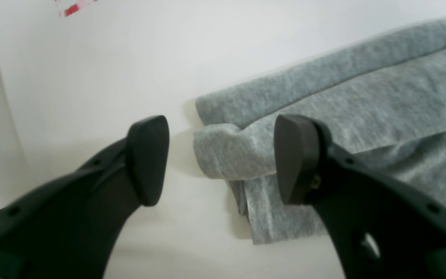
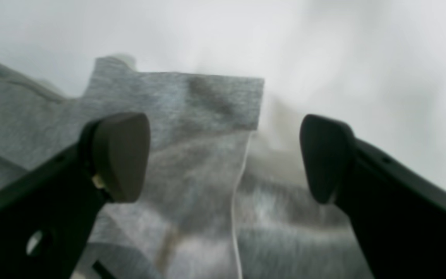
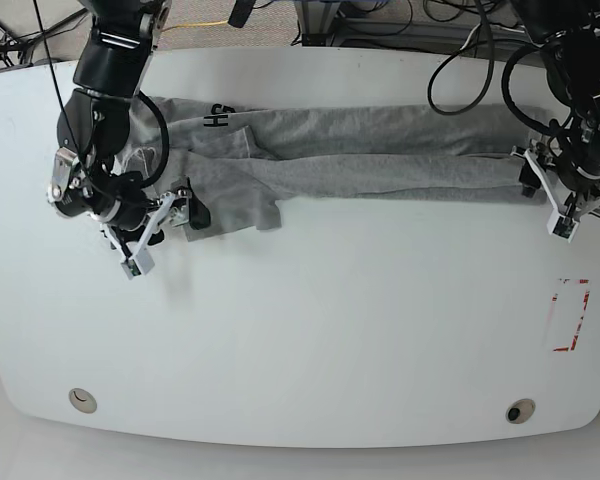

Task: Fold the T-shirt properly
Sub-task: 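Regrasp the folded end with the right gripper and tuck it inward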

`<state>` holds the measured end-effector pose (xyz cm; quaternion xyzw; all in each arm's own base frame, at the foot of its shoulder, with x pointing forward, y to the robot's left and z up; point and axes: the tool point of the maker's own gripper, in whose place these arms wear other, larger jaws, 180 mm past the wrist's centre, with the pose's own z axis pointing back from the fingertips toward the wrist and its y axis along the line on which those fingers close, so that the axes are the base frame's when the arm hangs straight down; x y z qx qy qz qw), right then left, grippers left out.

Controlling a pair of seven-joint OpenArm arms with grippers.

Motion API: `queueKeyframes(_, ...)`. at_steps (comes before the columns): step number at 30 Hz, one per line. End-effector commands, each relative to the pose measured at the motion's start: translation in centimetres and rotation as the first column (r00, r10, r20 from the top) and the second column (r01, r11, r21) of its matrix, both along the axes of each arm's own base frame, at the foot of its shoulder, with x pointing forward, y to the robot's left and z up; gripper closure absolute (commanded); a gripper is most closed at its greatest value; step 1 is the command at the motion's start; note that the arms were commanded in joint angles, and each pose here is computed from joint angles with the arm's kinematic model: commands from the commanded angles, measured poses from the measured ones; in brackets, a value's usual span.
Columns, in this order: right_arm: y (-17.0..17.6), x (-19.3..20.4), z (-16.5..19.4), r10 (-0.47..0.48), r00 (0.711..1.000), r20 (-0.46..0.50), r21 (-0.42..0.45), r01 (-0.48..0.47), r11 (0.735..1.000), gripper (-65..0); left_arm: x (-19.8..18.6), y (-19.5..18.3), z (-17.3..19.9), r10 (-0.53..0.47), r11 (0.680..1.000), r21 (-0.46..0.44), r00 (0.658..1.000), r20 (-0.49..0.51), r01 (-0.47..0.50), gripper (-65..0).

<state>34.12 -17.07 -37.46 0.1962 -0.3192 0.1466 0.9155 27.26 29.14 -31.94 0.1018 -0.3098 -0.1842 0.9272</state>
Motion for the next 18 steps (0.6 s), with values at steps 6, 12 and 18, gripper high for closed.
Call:
queueKeyframes(6,0.6,2.3,-0.3,0.007,1.000,0.024,0.069,-0.009,0.998,-58.2,-0.7,0.1,0.0,-0.008,1.000,0.010,1.000,-0.005,0.008,-40.3)
queueKeyframes(12,0.9,2.0,-1.7,-0.016,1.000,0.006,0.113,0.015,0.993,-58.2,-0.9,0.1,-0.2,-0.008,1.000,0.010,1.000,-0.009,0.008,-40.3)
queueKeyframes(18,1.2,1.7,-2.3,-0.016,1.000,-0.011,0.124,0.018,0.992,-51.2,-1.1,0.2,-0.4,-0.007,1.000,0.012,1.000,-0.017,0.008,-40.3)
